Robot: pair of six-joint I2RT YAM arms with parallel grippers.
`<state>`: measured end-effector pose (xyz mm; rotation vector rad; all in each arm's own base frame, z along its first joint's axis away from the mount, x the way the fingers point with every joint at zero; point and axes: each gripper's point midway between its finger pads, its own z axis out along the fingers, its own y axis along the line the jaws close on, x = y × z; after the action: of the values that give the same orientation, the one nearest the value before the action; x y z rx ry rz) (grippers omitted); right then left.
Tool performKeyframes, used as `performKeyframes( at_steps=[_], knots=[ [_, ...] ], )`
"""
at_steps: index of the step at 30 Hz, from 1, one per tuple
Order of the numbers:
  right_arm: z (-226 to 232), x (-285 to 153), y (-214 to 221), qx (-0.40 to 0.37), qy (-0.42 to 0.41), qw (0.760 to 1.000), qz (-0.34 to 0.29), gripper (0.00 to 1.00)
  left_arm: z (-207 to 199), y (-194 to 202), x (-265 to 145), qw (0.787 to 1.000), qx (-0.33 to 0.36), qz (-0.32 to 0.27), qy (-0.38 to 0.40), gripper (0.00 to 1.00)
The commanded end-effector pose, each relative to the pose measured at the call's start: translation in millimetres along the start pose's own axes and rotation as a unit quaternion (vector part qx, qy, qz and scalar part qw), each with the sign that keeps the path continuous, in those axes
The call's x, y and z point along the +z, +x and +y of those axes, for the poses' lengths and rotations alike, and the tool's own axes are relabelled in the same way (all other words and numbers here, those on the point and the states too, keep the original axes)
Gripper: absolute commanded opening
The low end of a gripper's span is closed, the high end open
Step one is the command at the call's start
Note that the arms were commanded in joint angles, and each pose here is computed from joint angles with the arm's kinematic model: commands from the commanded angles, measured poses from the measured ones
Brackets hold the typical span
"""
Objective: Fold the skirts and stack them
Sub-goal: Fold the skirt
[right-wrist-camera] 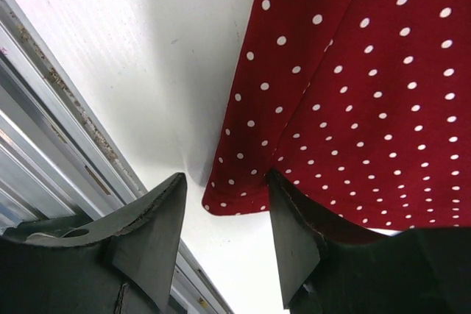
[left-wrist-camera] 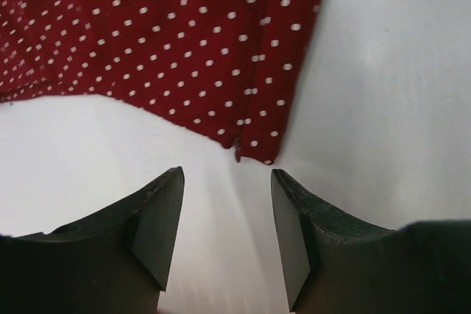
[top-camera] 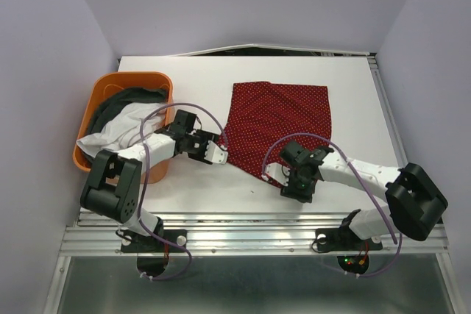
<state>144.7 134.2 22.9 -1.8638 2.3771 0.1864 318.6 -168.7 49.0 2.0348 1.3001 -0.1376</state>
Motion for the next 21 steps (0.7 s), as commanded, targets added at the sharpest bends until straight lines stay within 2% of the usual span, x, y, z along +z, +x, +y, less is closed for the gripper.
performKeyframes(
  at_steps=[1,9,11,12,13,14,15,17,18,21],
  knots=[
    [5.5,-3.4,3.7,-0.009,-0.009,1.0,0.014,0.54,-22.3,-7.3,10.5,0.996,0.073,-0.012,0.041,0.62],
    [17.1,2.0,8.3,-0.03,-0.031,0.998,0.044,0.51,-23.7,-10.8,22.5,0.993,0.105,-0.013,0.054,0.61],
    [14.1,5.6,7.3,-0.026,-0.024,0.998,0.044,0.45,-21.6,-11.9,26.3,0.992,0.111,-0.014,0.053,0.58],
    [13.3,7.3,8.6,-0.027,-0.022,0.998,0.047,0.39,-22.2,-12.0,27.9,0.992,0.112,-0.013,0.055,0.57],
    [12.8,10.3,11.3,-0.023,-0.02,0.998,0.053,0.35,-23.1,-10.9,30.5,0.992,0.114,-0.012,0.058,0.51],
    [12.2,11.1,12.2,-0.021,-0.019,0.998,0.057,0.27,-21.5,-12.1,32.3,0.992,0.116,-0.012,0.056,0.44],
    [11.5,10.8,12.0,-0.02,-0.017,0.998,0.057,0.23,-20.9,-12.3,33.3,0.991,0.118,-0.012,0.055,0.43],
    [8.0,8.6,9.9,-0.016,-0.004,0.999,0.051,0.16,-20.0,-12.2,35.5,0.992,0.114,-0.013,0.052,0.31],
    [7.6,7.5,9.8,-0.014,-0.002,0.999,0.05,0.1,-19.7,-13.0,35.8,0.992,0.112,-0.014,0.051,0.24],
    [4.2,0.1,4.4,-0.012,0.011,0.999,0.035,0.01,-19.1,-14.4,33.5,0.994,0.098,-0.014,0.048,0.13]
  ],
)
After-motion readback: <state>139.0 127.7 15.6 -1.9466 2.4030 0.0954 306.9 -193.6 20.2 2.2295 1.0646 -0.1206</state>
